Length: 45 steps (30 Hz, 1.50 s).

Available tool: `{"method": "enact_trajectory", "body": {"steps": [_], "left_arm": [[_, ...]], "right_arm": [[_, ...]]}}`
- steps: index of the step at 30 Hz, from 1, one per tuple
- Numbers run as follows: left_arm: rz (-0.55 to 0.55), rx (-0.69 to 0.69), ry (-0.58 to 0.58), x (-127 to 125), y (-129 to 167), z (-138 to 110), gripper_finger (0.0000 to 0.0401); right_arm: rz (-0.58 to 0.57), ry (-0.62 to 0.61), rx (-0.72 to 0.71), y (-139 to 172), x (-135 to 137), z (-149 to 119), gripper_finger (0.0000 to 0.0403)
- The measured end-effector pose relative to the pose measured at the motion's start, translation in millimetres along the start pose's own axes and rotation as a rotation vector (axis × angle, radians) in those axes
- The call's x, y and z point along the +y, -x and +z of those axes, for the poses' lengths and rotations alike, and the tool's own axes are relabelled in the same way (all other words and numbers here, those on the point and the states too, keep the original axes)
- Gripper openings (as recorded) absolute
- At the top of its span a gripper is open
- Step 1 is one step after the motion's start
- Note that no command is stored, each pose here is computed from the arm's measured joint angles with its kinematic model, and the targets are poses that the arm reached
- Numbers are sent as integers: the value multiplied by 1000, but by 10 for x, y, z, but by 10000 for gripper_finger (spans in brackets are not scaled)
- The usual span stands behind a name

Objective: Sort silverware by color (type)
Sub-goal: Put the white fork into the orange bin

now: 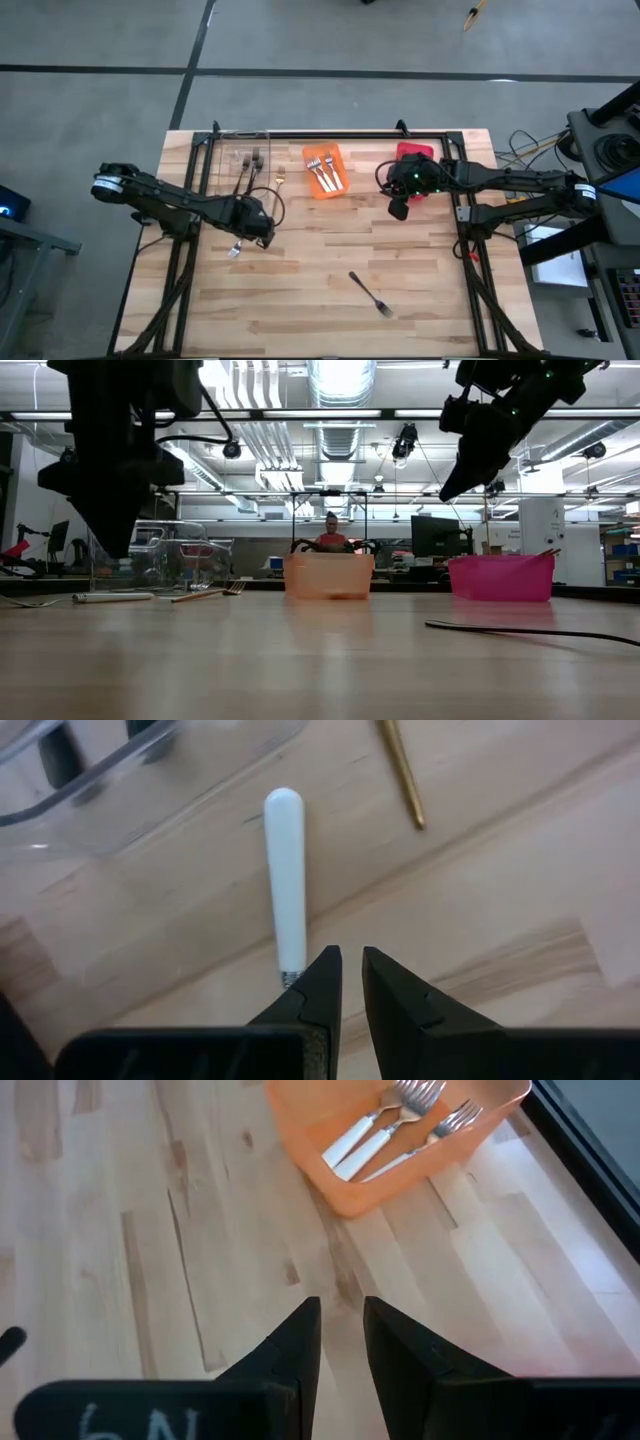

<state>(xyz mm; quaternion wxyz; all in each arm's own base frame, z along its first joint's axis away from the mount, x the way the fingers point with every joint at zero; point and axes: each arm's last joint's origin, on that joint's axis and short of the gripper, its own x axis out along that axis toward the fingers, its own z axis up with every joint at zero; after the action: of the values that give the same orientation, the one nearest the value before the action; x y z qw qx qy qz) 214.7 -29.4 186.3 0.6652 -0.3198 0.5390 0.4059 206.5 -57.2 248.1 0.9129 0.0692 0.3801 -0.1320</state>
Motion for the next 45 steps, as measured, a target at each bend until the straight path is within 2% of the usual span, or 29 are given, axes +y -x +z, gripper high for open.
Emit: {"method": "enact_trajectory", "body": {"steps": [13, 21, 29, 45], "left_arm": [[55, 2, 39, 97, -126, -57, 39], [72, 2, 64, 147, -206, -91, 102], [23, -13, 78, 175, -367, -136, 154], [-16, 7, 74, 200, -473, -196, 158]], "right_arm": [[1, 0, -20, -163, -7, -188, 68], [1, 35, -55, -177, -6, -177, 68], [1, 38, -58, -175, -6, -171, 68], [2, 32, -57, -175, -6, -172, 68]]}}
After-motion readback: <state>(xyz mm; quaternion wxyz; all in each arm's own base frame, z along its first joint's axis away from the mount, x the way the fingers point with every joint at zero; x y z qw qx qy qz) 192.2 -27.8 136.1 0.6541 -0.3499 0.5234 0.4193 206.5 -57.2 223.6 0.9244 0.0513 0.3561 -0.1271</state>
